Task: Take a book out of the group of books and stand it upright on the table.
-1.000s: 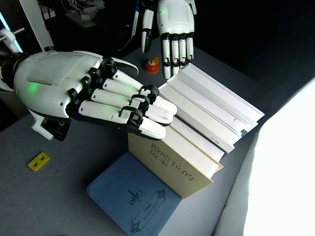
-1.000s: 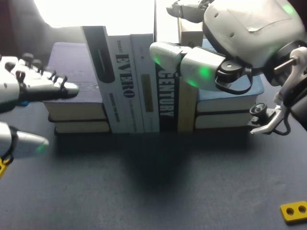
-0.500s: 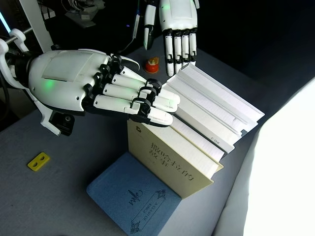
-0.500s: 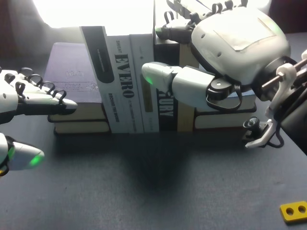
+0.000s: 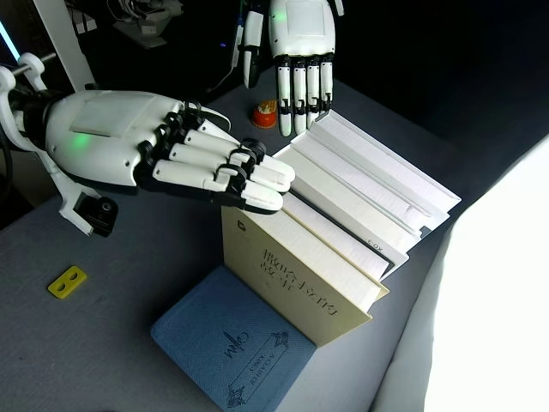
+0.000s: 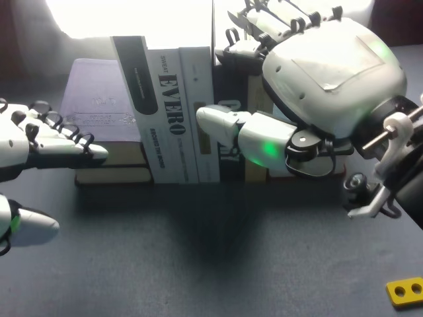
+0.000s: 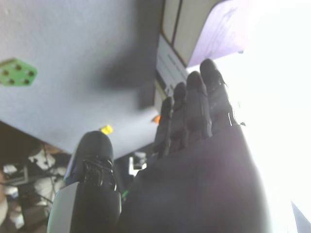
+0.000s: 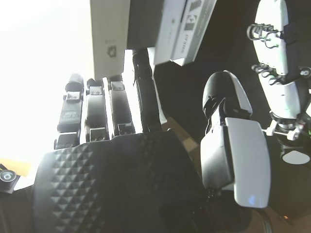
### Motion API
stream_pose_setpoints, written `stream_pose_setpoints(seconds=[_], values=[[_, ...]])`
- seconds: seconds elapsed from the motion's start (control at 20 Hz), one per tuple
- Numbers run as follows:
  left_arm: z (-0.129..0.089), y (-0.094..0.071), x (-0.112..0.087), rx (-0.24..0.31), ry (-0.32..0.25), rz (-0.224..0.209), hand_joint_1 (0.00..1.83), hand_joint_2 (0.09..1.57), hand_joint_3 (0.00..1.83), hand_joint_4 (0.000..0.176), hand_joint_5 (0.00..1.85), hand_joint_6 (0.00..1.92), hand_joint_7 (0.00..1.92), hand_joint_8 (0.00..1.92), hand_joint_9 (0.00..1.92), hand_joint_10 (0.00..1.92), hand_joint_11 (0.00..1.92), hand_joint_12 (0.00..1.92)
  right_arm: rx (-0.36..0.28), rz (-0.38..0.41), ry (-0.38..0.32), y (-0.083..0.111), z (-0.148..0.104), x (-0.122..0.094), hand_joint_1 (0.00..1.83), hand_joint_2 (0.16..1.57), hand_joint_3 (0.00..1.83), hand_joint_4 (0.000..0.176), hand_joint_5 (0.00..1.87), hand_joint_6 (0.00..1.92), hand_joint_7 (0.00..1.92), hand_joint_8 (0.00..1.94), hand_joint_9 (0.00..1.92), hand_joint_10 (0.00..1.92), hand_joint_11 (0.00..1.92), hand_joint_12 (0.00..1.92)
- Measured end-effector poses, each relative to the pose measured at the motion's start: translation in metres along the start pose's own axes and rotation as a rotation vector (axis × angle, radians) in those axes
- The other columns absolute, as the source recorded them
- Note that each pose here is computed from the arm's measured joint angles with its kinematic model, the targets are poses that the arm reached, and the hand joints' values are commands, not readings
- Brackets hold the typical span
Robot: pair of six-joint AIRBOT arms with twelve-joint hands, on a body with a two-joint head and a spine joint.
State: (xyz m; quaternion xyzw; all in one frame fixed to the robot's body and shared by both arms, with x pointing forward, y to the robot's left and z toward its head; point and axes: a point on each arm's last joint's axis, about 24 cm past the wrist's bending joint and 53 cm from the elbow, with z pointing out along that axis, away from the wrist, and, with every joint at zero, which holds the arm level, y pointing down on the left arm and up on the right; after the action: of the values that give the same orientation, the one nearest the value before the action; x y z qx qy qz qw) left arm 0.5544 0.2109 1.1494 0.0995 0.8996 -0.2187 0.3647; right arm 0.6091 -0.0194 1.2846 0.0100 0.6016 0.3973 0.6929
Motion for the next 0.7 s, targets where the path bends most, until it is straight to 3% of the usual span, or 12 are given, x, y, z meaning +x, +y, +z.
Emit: stream_pose_setpoints(seconds=[0.1, 0.3, 0.4, 0.5, 0.6, 0.7], values=[[-0.001, -0.001, 0.002, 0.002, 0.013, 0.002, 0.19, 1.36, 0.00, 0.018, 0.04, 0.01, 0.09, 0.01, 0.09, 0.00, 0.00, 0.30, -0.001, -0.002, 0.005, 0.001, -0.004, 0.000, 0.00, 1.20, 0.00, 0.028, 0.60, 0.00, 0.13, 0.00, 0.05, 0.01, 0.00, 0.11], [-0.004, -0.007, -0.007, 0.014, -0.008, 0.019, 0.12, 1.38, 0.00, 0.020, 0.01, 0.00, 0.07, 0.00, 0.07, 0.00, 0.00, 0.21, -0.002, -0.013, 0.027, 0.002, -0.015, 0.002, 0.00, 1.21, 0.00, 0.011, 0.56, 0.00, 0.12, 0.00, 0.01, 0.00, 0.00, 0.00], [-0.007, -0.010, -0.012, 0.017, -0.018, 0.022, 0.16, 1.37, 0.00, 0.029, 0.02, 0.01, 0.08, 0.00, 0.08, 0.00, 0.00, 0.22, -0.005, -0.016, 0.040, 0.003, -0.019, 0.003, 0.00, 1.19, 0.00, 0.013, 0.62, 0.03, 0.14, 0.01, 0.03, 0.01, 0.02, 0.01], [-0.008, -0.010, -0.014, 0.015, -0.023, 0.030, 0.14, 1.38, 0.00, 0.028, 0.02, 0.00, 0.08, 0.00, 0.07, 0.00, 0.00, 0.18, -0.009, -0.027, 0.044, 0.003, -0.022, 0.004, 0.00, 1.19, 0.00, 0.014, 0.64, 0.03, 0.14, 0.01, 0.03, 0.01, 0.03, 0.01], [-0.011, -0.012, -0.013, 0.019, -0.009, 0.034, 0.18, 1.37, 0.00, 0.027, 0.06, 0.01, 0.11, 0.00, 0.10, 0.01, 0.00, 0.30, -0.009, -0.030, 0.049, 0.002, -0.023, 0.003, 0.00, 1.19, 0.00, 0.015, 0.64, 0.03, 0.14, 0.01, 0.04, 0.01, 0.02, 0.01], [-0.015, -0.018, -0.016, 0.031, -0.019, 0.027, 0.19, 1.37, 0.00, 0.026, 0.07, 0.01, 0.09, 0.00, 0.07, 0.00, 0.00, 0.25, 0.001, -0.024, 0.059, 0.000, -0.026, 0.003, 0.00, 1.19, 0.00, 0.012, 0.67, 0.03, 0.16, 0.01, 0.05, 0.01, 0.04, 0.03]])
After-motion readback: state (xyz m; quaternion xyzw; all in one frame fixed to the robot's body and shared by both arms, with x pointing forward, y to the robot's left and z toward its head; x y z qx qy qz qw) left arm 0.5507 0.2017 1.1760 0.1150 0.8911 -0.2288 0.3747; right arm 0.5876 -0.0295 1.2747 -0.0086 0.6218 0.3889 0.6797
